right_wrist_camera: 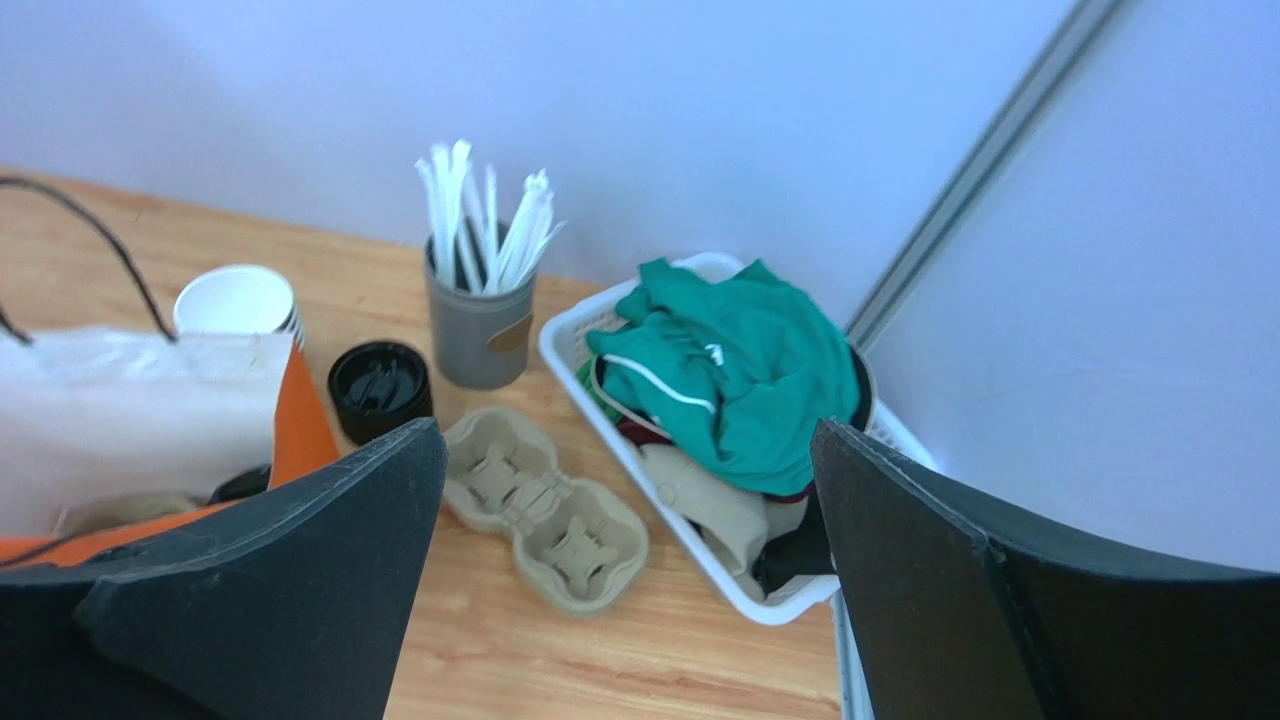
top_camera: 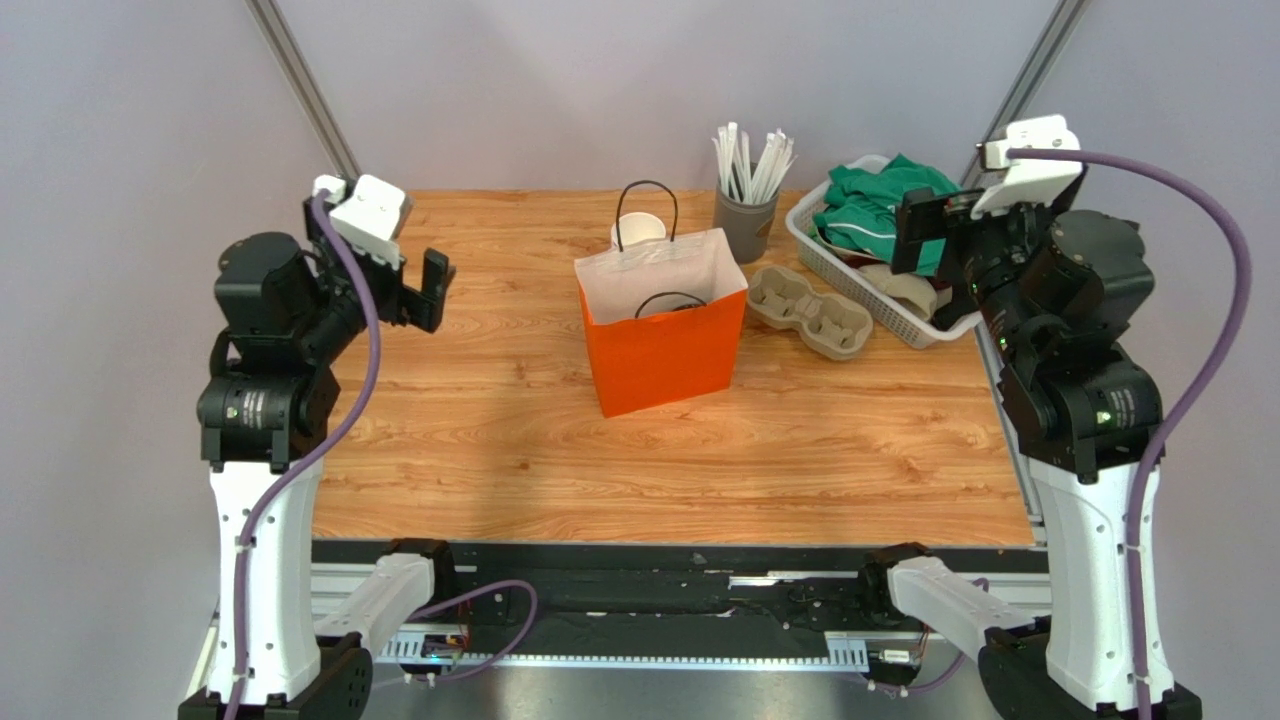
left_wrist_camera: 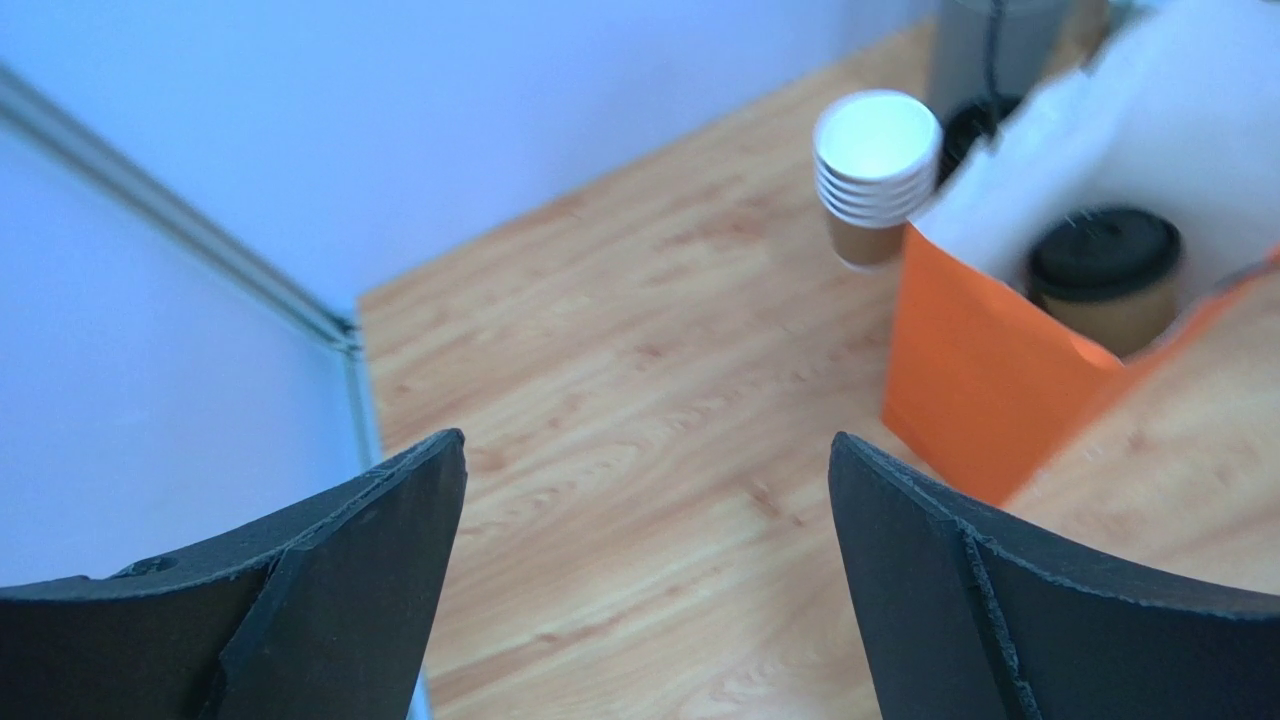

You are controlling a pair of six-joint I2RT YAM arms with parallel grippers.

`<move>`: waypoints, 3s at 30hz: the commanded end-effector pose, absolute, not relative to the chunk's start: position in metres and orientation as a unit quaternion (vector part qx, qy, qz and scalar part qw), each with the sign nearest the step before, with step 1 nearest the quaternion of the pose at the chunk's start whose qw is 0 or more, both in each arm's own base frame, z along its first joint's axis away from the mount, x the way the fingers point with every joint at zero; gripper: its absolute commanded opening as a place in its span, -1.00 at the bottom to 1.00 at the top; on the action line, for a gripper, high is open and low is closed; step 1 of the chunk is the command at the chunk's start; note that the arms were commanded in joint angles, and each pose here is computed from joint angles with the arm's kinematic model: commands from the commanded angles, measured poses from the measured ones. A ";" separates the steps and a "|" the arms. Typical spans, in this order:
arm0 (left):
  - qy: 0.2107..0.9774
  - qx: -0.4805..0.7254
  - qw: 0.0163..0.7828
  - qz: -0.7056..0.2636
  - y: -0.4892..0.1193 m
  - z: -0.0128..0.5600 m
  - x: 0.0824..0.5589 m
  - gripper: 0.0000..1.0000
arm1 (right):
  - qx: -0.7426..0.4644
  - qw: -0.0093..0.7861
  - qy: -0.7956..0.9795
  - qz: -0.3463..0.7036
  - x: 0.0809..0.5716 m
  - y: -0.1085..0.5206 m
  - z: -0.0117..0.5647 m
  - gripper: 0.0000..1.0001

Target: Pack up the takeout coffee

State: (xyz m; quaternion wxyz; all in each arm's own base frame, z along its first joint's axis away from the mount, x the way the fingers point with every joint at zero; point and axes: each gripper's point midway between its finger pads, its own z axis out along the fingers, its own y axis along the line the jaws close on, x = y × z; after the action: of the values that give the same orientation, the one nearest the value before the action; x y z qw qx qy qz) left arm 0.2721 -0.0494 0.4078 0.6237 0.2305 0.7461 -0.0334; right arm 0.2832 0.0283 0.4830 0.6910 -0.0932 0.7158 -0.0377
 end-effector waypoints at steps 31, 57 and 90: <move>0.685 0.131 0.716 0.007 -0.025 0.522 0.241 0.98 | -0.041 0.731 0.680 -0.037 0.260 0.014 0.537 0.98; 0.710 0.124 0.694 -0.005 -0.025 0.495 0.246 0.98 | -0.027 0.735 0.677 -0.023 0.258 0.015 0.538 0.98; 0.720 0.122 0.682 -0.030 -0.028 0.478 0.251 0.98 | 0.015 0.732 0.680 -0.045 0.263 0.001 0.527 0.98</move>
State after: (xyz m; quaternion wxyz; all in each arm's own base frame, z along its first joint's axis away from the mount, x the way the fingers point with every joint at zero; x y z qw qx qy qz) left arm 0.2510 -0.0270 0.4742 0.6742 0.1264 0.7273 -0.0217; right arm 0.2642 0.0046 0.5170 0.7169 0.0022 0.6958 -0.0438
